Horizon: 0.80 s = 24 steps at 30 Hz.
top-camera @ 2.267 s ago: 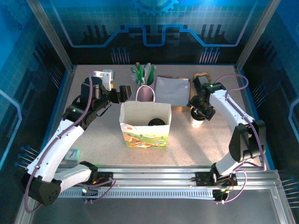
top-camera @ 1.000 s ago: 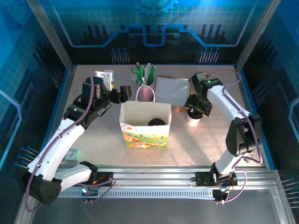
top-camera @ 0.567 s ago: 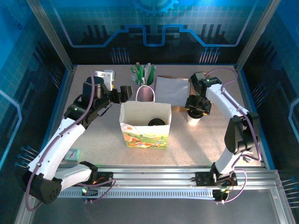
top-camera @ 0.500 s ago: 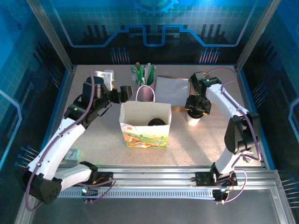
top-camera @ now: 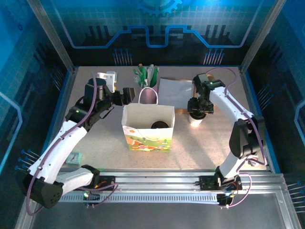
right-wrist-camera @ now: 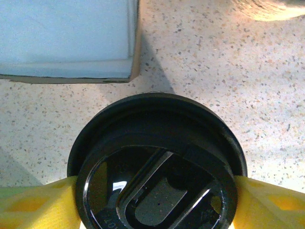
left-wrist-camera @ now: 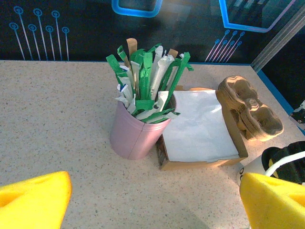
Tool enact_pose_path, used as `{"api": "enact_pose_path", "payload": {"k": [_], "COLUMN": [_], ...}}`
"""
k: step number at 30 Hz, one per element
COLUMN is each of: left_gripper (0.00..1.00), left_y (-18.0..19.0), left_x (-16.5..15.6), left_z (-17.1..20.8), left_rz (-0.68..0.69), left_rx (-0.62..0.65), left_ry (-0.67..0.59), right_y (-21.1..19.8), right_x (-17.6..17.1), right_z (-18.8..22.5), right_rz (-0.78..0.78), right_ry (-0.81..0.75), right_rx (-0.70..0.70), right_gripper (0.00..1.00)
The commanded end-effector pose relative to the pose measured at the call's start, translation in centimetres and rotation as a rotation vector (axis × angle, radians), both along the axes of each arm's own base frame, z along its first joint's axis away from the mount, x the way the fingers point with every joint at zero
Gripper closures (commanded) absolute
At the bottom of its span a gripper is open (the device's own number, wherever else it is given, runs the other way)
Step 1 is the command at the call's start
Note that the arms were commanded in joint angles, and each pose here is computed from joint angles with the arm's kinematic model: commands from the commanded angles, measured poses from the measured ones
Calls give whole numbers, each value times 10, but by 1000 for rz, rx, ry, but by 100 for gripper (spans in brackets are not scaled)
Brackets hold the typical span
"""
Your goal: Pack the takeout coffee
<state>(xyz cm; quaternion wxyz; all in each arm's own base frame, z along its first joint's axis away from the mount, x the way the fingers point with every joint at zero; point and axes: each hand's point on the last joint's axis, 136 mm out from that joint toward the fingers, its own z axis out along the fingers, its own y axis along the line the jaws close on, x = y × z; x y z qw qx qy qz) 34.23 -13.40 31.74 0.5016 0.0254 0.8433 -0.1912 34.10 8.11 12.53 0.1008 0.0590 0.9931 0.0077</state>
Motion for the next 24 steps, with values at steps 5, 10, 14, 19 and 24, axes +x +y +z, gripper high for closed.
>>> {"api": "enact_pose_path", "payload": {"k": [5,10,14,19,24], "left_gripper": [8,8,5,3,3], "left_y": [4,5,7,9,7], "left_x": [2,1,-2,-9,-26], "left_z": [14,16,21,36,44], "left_rz": [10,10,18,21,-1], "left_rx": [23,18,13,0,-22], "left_ry": [-31,-34,-44,-44,19], "right_y": [31,45,50,57,58], "right_x": [-11,-24,-34,-46,-56], "right_z": [17,22,31,51,67], "right_rz": [175,278,342,411,451], "right_ry": [-70,-73,-101,-162,-206], "right_rx": [116,81,38,19,-13], "right_gripper": [25,25,26,26,27]}}
